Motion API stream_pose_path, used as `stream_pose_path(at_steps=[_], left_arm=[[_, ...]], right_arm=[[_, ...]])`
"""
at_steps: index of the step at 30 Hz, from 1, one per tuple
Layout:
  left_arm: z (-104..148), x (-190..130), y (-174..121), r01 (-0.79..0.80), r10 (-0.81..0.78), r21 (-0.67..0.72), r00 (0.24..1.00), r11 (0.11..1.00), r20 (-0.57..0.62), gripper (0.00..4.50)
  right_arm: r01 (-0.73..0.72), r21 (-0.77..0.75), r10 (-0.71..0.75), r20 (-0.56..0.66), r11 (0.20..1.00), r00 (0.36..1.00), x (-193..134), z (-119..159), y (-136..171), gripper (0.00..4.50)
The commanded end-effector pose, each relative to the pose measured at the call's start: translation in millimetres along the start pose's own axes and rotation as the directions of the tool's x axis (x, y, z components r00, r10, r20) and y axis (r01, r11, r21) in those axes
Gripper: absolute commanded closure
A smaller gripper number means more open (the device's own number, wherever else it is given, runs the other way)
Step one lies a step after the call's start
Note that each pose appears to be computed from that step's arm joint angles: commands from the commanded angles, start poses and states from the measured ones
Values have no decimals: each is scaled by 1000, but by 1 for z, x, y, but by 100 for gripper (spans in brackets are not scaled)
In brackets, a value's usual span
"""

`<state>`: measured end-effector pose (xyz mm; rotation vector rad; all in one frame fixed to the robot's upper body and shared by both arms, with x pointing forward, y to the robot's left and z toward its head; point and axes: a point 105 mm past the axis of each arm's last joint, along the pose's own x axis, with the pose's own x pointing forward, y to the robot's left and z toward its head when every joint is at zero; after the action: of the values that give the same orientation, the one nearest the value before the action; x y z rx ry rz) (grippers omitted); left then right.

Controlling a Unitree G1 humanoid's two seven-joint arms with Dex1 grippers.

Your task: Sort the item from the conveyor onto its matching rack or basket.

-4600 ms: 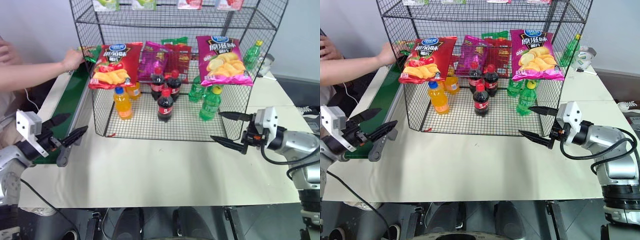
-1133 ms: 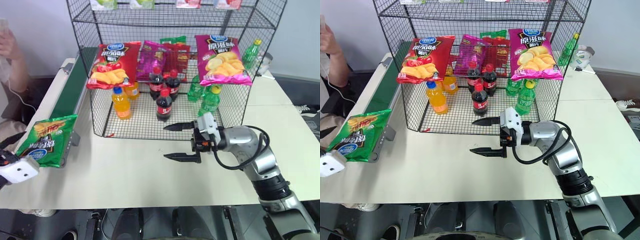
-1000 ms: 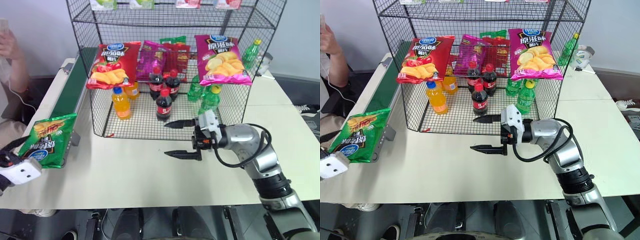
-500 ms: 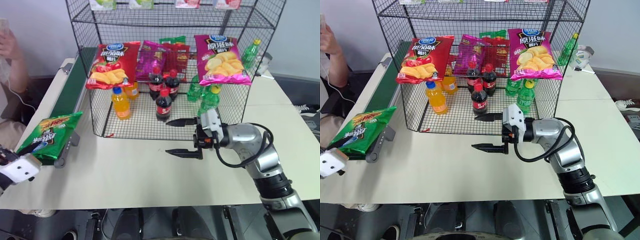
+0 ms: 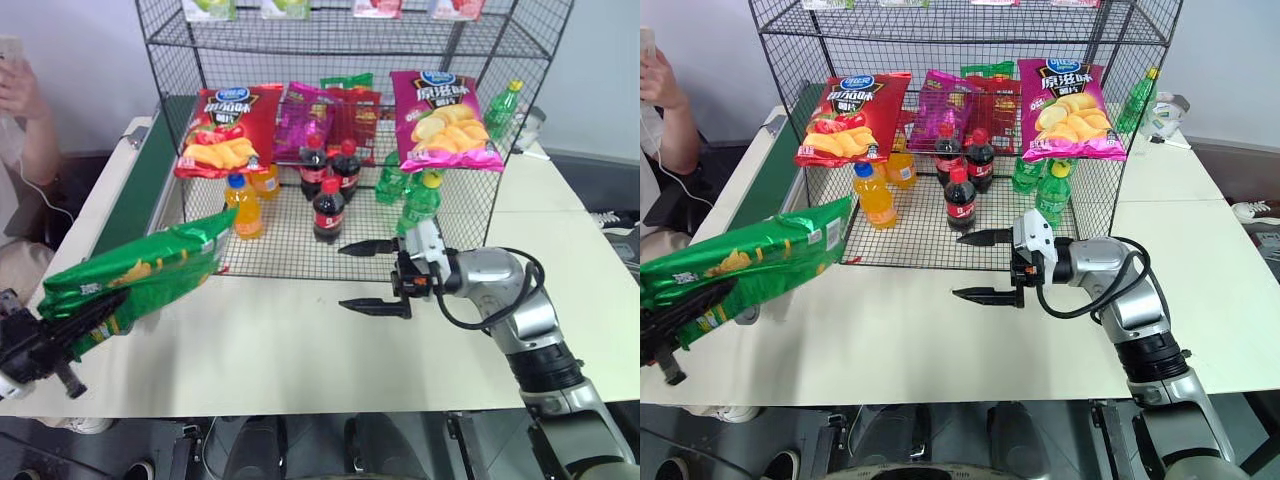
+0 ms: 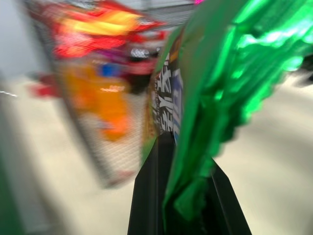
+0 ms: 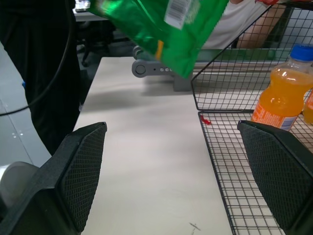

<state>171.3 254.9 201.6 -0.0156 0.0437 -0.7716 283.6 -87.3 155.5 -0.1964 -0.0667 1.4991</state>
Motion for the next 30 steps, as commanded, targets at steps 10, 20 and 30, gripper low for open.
stream_pose_path(at_steps=[10,20,30], left_arm=[[11,59,-27,365,-330,-203,925,909,187,439],[15,91,-33,564,-466,-302,817,769,340,439],[8,119,-31,631,-509,-354,771,690,382,439]], right_arm=[[4,302,-22,57,953,998,-31,6,7,0],[-37,351,-18,150,936,988,-19,34,13,0],[-83,340,3,229,937,973,8,44,13,0]])
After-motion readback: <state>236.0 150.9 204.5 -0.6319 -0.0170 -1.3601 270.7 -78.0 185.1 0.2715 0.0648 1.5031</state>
